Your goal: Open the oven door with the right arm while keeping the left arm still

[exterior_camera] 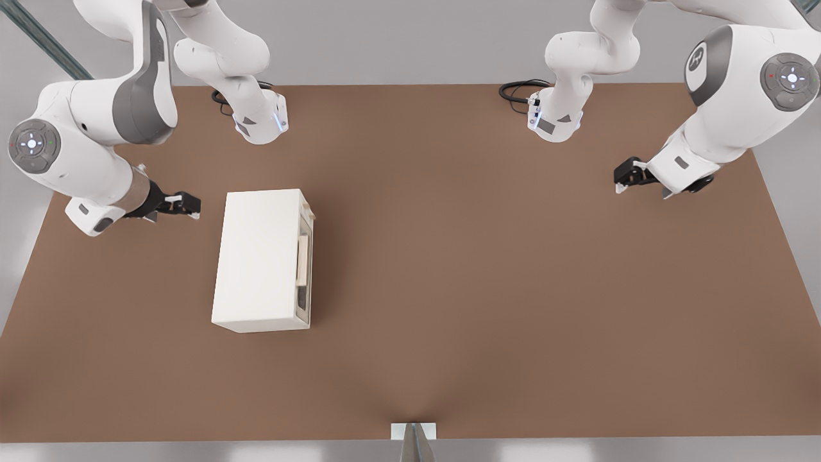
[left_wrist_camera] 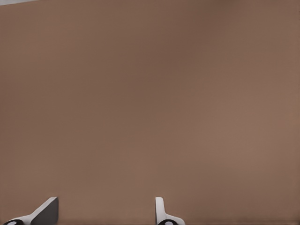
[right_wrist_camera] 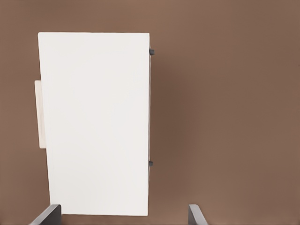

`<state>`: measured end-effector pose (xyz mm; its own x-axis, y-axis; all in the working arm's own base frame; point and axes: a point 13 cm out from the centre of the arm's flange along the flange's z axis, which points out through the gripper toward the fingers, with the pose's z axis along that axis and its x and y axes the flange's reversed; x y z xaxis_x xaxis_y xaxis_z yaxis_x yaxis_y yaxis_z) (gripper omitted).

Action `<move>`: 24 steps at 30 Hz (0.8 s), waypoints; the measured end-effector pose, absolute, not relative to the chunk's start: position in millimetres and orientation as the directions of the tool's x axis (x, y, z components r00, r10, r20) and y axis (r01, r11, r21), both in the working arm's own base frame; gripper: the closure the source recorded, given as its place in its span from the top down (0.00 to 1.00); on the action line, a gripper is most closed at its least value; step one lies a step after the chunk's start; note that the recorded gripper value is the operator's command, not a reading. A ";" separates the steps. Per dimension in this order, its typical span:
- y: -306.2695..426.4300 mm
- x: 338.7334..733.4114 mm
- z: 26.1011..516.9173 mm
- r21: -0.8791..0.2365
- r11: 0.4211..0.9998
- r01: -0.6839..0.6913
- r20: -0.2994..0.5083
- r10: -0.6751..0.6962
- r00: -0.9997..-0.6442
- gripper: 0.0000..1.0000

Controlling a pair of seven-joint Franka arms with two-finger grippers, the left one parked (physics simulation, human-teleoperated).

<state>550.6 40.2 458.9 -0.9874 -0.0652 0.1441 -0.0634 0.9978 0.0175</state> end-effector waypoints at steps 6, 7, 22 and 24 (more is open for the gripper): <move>155.8 579.0 385.0 -0.157 0.928 -0.337 0.247 -0.294 -0.923 0.24; 198.4 577.9 365.7 -0.193 0.888 -0.418 0.269 -0.362 -0.893 0.21; 274.3 572.2 250.1 -0.653 0.480 -0.586 0.427 -0.406 -0.808 0.21; 268.9 573.4 246.5 -0.675 0.466 -0.572 0.427 -0.385 -0.818 0.21</move>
<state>573.4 268.9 246.5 -0.8182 -0.3846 0.4274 -0.5718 0.4658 -0.6753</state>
